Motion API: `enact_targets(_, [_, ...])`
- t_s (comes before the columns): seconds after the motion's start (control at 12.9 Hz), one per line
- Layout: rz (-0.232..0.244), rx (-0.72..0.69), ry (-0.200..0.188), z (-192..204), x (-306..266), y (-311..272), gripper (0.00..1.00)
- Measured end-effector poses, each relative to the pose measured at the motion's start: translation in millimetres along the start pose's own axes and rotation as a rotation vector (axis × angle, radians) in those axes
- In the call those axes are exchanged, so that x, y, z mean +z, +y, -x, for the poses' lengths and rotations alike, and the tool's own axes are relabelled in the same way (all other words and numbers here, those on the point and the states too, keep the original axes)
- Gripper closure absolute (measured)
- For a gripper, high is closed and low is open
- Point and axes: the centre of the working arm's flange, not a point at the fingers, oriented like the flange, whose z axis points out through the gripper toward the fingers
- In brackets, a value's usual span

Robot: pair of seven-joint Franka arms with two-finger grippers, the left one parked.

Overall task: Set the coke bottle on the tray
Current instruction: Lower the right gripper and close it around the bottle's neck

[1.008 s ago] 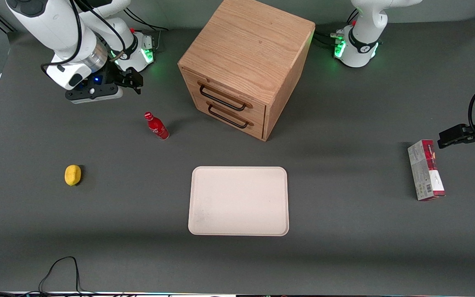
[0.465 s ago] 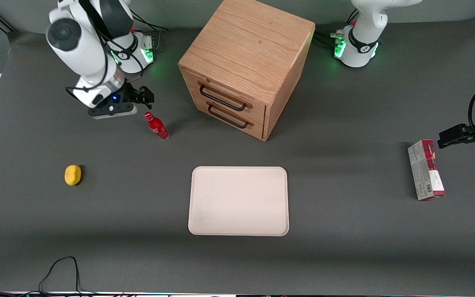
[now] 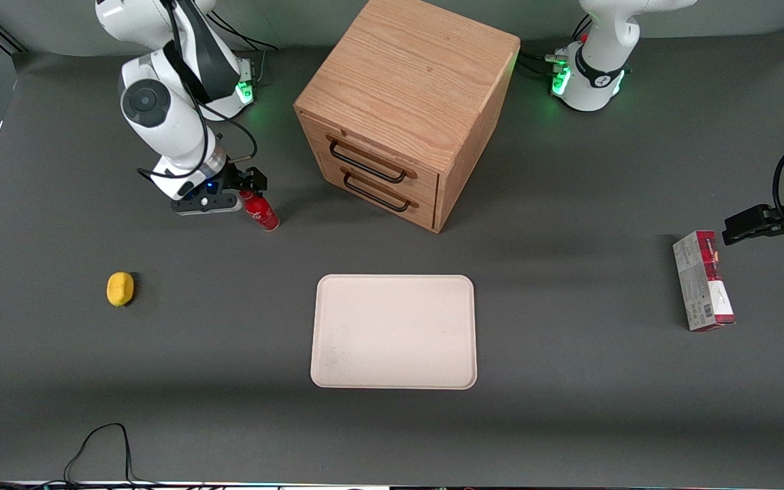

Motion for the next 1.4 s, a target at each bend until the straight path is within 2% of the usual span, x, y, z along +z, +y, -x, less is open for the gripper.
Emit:
enact_targets(0.47, [0.013,0.022,-0.031,10,24,4,0.00])
enact_targets(0.7, [0.014,0.019,-0.033,12,27,3,0.00])
enact_targets(0.85, [0.011,0.019,-0.026,12,28,3,0.19])
enact_targets(1.16, [0.011,0.019,-0.024,12,29,2,0.68])
enact_targets(1.4, [0.010,0.019,-0.023,12,29,2,0.68])
